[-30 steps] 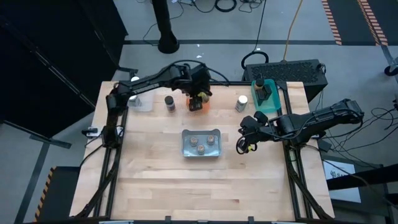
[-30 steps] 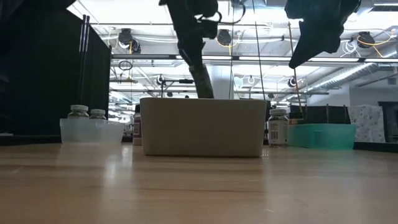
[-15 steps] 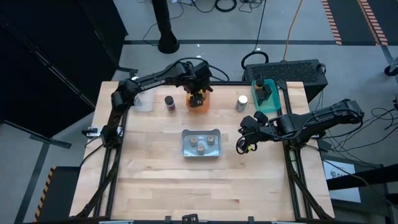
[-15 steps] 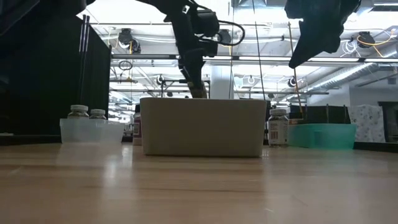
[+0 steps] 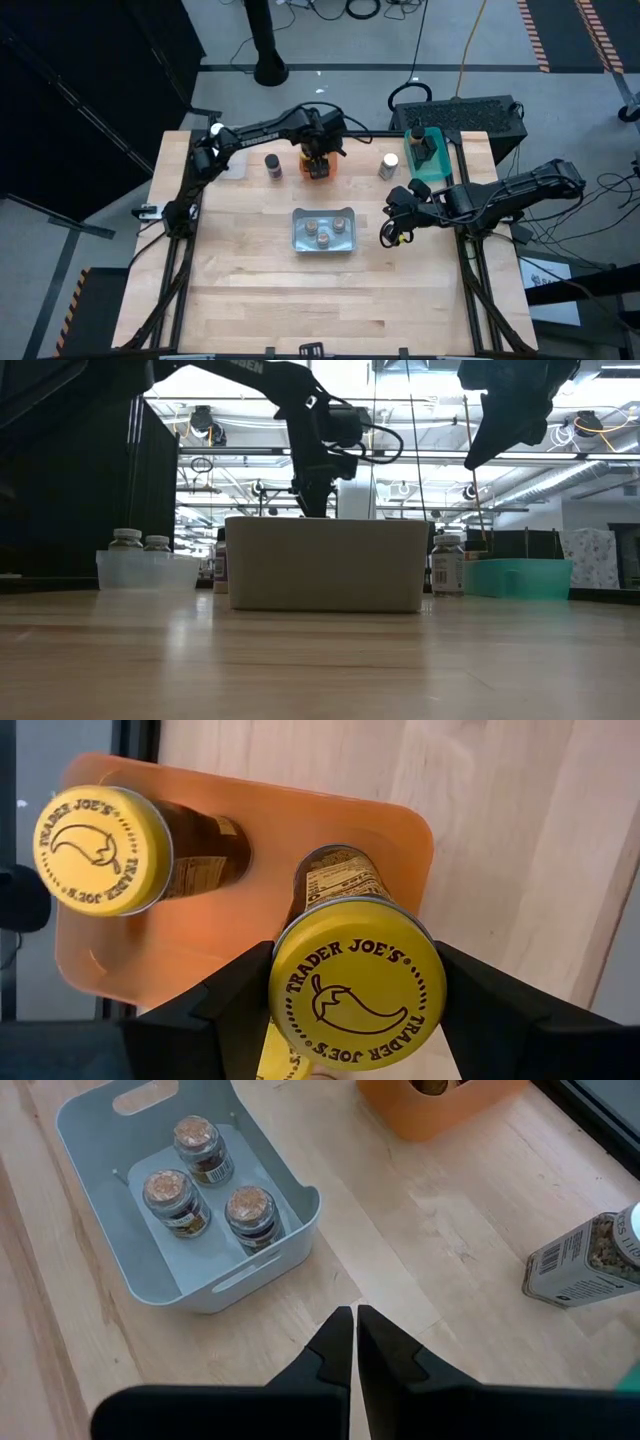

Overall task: Sort spices by type
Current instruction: Put the yellow seasoning bottle into the orange bin, then put the black seasoning bottle into the green bin

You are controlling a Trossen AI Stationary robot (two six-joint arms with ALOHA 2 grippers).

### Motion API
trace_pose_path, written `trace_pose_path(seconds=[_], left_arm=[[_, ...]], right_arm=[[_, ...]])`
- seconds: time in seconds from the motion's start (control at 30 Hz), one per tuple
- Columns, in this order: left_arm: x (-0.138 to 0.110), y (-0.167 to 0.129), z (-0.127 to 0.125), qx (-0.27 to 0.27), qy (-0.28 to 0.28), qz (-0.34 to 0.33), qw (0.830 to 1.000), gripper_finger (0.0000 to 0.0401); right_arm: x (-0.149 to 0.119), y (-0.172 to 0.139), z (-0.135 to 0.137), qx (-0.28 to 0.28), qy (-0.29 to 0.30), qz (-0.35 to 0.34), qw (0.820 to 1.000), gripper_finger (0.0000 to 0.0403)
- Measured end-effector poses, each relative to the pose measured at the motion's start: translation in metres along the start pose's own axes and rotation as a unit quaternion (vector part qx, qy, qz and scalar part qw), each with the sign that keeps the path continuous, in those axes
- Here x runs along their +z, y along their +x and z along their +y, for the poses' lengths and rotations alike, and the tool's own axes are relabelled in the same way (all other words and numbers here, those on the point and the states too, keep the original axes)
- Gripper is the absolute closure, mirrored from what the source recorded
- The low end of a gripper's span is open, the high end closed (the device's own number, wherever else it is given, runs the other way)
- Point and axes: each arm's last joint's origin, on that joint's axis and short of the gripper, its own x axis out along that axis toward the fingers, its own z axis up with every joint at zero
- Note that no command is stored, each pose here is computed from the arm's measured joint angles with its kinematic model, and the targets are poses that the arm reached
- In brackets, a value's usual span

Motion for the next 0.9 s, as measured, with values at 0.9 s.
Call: trace_pose_path(seconds=[0.9], left_arm=[[0.004,-0.024,0.003,0.011,0.015,0.000,1.000,0.0121]], right_arm=[[0.000,0.000,0.000,-0.001,0.000,-0.001,1.000,0.0403]])
